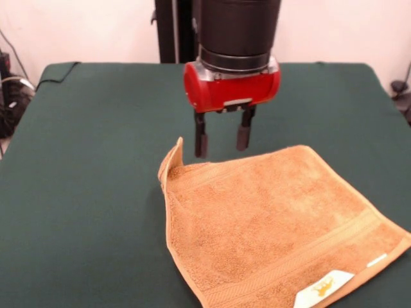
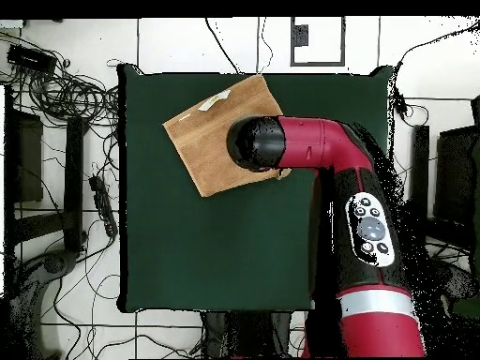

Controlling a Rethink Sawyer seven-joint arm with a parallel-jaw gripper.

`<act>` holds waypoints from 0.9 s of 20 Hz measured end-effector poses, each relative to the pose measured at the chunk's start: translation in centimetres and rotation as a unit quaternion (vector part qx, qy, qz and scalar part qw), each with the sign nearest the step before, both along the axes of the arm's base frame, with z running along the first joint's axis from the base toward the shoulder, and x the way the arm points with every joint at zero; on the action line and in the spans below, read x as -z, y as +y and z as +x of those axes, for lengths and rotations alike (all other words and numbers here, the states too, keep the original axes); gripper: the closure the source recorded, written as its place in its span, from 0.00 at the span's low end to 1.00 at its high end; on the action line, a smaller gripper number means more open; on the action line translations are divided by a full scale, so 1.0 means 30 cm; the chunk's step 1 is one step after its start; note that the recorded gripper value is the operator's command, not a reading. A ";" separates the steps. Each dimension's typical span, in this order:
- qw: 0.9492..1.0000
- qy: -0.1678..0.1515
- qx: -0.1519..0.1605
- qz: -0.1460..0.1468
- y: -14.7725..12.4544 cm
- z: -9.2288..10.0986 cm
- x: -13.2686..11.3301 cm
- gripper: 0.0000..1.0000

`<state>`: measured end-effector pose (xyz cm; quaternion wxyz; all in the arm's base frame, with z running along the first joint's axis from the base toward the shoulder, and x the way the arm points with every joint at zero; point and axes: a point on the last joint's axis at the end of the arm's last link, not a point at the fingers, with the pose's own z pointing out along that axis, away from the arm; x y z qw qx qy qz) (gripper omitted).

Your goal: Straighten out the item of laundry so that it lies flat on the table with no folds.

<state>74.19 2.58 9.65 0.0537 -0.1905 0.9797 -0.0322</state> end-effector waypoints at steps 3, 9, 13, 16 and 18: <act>1.000 -0.005 0.004 -0.005 -0.046 0.001 0.003 0.00; 1.000 -0.018 0.007 -0.016 -0.120 -0.011 0.007 0.00; 1.000 -0.018 0.010 -0.024 -0.152 -0.035 0.021 0.00; 0.999 -0.012 0.014 -0.032 -0.177 -0.058 0.029 0.00; 0.999 -0.005 0.018 -0.040 -0.204 -0.083 0.037 0.00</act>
